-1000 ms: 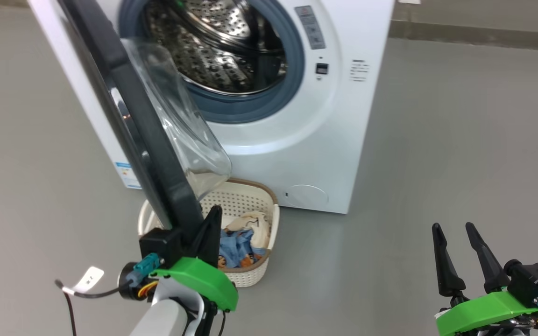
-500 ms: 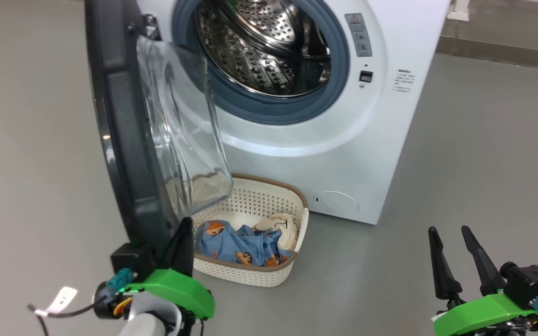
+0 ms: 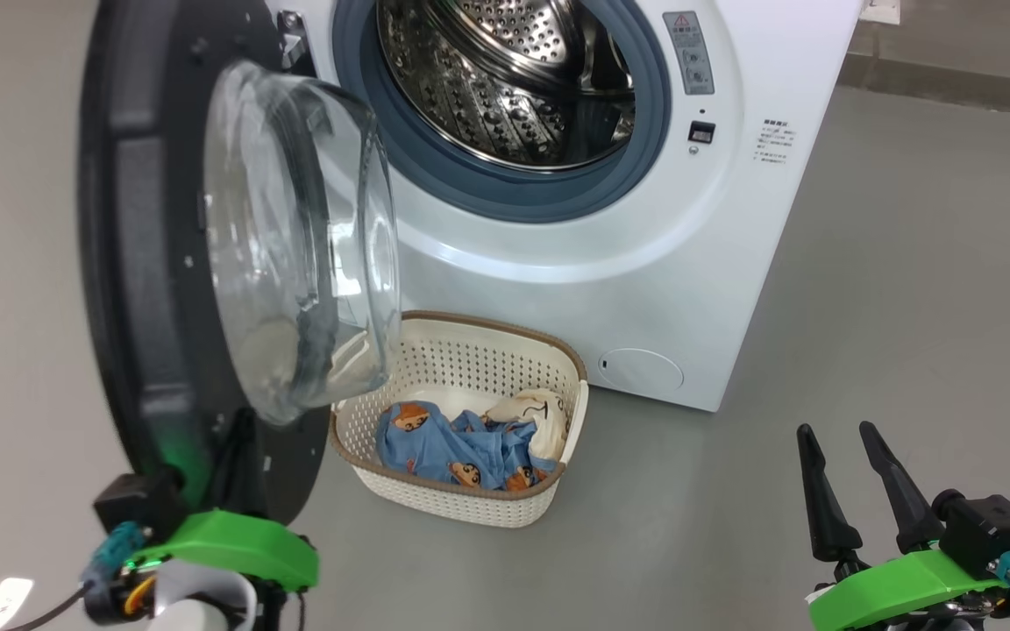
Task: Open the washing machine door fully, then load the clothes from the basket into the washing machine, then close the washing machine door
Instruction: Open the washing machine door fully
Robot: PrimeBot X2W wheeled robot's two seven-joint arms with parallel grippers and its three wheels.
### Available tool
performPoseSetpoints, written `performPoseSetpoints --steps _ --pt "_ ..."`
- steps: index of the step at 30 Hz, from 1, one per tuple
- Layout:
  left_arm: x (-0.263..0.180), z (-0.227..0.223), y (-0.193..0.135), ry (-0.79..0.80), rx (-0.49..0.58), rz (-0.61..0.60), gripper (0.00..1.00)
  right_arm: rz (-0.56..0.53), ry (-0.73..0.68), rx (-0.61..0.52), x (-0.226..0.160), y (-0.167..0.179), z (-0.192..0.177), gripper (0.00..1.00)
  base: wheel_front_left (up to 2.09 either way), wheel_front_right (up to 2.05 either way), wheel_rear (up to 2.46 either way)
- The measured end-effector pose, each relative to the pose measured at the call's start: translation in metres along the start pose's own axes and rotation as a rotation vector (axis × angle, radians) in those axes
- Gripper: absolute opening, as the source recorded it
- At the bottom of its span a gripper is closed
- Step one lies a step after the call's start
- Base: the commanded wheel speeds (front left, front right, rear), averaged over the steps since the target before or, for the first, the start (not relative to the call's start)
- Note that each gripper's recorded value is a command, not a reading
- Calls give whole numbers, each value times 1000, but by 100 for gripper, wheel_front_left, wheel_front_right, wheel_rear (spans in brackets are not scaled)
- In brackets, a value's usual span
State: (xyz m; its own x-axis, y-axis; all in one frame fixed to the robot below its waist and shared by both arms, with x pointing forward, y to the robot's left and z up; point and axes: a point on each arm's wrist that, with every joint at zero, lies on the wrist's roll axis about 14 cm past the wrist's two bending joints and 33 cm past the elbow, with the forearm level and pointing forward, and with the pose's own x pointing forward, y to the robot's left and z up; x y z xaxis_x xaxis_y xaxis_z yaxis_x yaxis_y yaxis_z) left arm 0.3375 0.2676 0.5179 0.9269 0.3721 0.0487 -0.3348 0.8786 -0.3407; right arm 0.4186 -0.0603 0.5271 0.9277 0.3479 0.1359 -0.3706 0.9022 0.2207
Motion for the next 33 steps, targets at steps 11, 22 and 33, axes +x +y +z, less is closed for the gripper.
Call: performPoseSetpoints --steps 11,22,33 --pt "6 8 49 -22 11 138 0 -11 42 -4 5 -8 -11 100 0 0 0" --pt "14 25 108 -74 7 320 0 -21 101 -36 15 -18 -28 100 0 0 0" --pt "33 39 149 -106 52 427 0 -17 155 -60 29 -34 -43 100 0 0 0"
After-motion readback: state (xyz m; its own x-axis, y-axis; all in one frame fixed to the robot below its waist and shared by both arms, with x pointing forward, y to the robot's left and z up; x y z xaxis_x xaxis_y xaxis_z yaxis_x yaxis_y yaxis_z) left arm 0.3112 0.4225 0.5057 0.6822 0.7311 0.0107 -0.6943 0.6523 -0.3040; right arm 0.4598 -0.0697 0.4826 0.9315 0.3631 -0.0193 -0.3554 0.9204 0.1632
